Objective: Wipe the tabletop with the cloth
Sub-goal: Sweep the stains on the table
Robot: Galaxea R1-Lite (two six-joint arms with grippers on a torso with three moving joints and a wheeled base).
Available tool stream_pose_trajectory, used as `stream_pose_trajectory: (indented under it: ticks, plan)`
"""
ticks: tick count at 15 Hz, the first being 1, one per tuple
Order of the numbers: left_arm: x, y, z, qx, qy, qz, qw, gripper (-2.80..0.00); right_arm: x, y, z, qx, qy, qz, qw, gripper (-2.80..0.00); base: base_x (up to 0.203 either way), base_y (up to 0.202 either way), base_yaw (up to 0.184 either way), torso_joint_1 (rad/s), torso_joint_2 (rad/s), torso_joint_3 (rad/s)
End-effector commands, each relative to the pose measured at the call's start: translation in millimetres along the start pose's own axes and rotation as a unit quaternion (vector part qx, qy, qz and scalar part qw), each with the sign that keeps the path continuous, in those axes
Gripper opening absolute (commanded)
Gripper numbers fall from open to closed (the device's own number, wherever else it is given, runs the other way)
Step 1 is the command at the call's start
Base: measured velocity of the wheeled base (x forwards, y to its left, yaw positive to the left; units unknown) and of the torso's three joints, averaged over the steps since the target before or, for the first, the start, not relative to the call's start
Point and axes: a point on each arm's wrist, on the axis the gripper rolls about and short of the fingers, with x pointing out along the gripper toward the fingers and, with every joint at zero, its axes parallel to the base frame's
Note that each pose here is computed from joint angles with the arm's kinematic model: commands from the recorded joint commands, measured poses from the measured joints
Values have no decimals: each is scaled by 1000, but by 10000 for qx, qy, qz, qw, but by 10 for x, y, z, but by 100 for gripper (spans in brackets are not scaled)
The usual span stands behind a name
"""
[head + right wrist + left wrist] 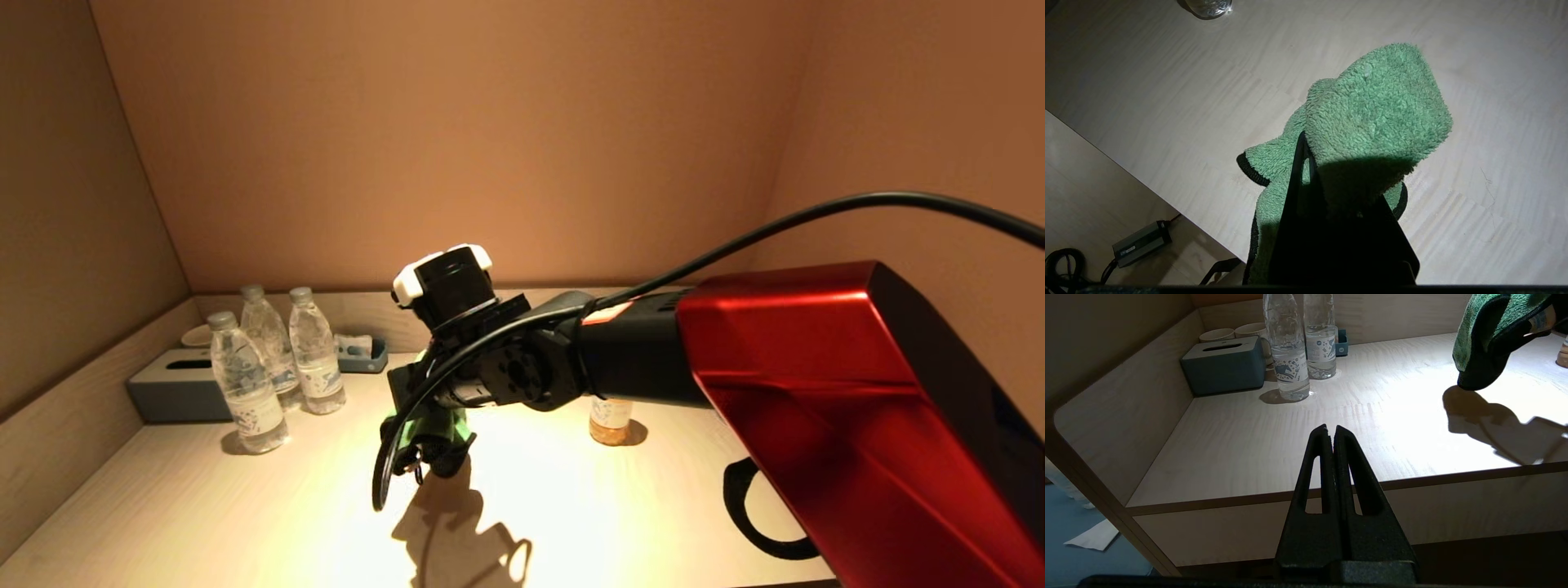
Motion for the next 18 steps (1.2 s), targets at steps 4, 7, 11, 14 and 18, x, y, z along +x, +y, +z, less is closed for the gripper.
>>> stream_pose_trajectory:
  ticks: [4, 7, 11, 14, 18]
  plan:
    - [0, 0, 2, 2, -2, 3, 10000, -280, 51, -9, -30, -1, 51, -20, 10000, -280, 0, 0, 0, 0, 0, 0]
    - [0, 0, 2, 2, -2, 3, 10000, -280, 90, 0, -28, 6, 43, -13, 10000, -280, 0, 0, 0, 0, 0, 0]
    - [0, 0, 2, 2, -2, 3, 10000, -280, 334, -11, -151, 6, 222, -58, 9997, -280, 0, 0, 0, 0, 0, 0]
    - [0, 0, 2, 2, -2, -4, 10000, -280, 459, -5, -236, -21, 347, -75, 9994, -280, 0, 0, 0, 0, 0, 0]
    - [0, 0, 2, 2, -2, 3, 10000, -280, 636, -11, -378, -38, 547, -110, 9984, -280, 0, 0, 0, 0, 0, 0]
